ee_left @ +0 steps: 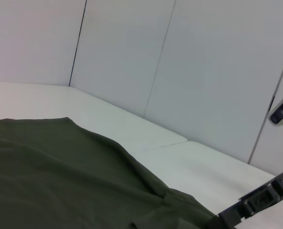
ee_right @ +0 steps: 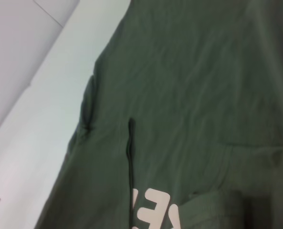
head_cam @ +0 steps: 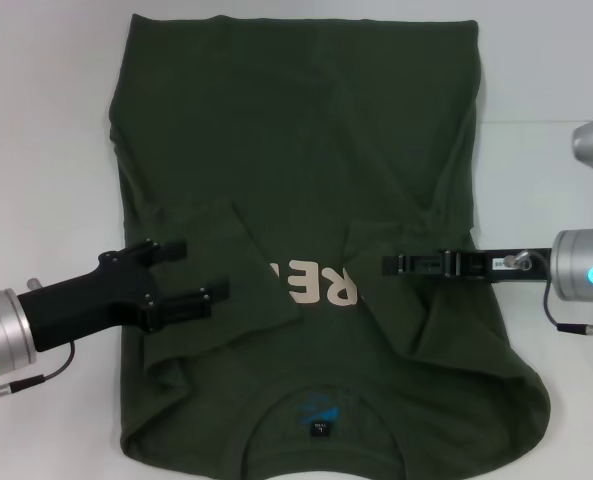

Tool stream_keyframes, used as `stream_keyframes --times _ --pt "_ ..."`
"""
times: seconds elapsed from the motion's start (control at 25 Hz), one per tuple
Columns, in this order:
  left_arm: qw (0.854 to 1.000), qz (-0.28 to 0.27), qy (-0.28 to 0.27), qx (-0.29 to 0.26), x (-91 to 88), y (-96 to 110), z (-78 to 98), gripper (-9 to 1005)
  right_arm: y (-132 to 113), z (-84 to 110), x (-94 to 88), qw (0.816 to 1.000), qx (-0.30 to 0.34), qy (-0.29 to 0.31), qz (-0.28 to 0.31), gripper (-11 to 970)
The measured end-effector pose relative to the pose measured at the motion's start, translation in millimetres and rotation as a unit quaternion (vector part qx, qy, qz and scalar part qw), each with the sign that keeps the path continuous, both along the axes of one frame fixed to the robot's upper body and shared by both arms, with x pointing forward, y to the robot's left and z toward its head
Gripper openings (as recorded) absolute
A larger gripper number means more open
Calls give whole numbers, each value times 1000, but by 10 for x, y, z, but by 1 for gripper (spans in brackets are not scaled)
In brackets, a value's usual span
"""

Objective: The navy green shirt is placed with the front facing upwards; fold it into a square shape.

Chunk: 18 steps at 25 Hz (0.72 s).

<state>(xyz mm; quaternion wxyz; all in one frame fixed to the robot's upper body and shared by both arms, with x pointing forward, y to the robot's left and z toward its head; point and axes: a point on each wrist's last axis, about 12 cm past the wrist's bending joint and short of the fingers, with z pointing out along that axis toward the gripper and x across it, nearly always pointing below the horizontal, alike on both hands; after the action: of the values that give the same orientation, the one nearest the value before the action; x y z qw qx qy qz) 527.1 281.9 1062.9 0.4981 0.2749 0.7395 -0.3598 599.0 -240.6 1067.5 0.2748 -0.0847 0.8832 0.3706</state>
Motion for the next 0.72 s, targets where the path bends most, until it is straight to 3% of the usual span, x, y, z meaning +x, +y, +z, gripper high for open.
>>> stream_keyframes --times 0.32,0.72 --pt "1000 1 -1 2 7 9 4 933 198 -31 71 1000 -24 -1 18 924" --pt "1000 5 -1 5 4 21 -6 934 390 126 -8 995 46 -2 84 925"
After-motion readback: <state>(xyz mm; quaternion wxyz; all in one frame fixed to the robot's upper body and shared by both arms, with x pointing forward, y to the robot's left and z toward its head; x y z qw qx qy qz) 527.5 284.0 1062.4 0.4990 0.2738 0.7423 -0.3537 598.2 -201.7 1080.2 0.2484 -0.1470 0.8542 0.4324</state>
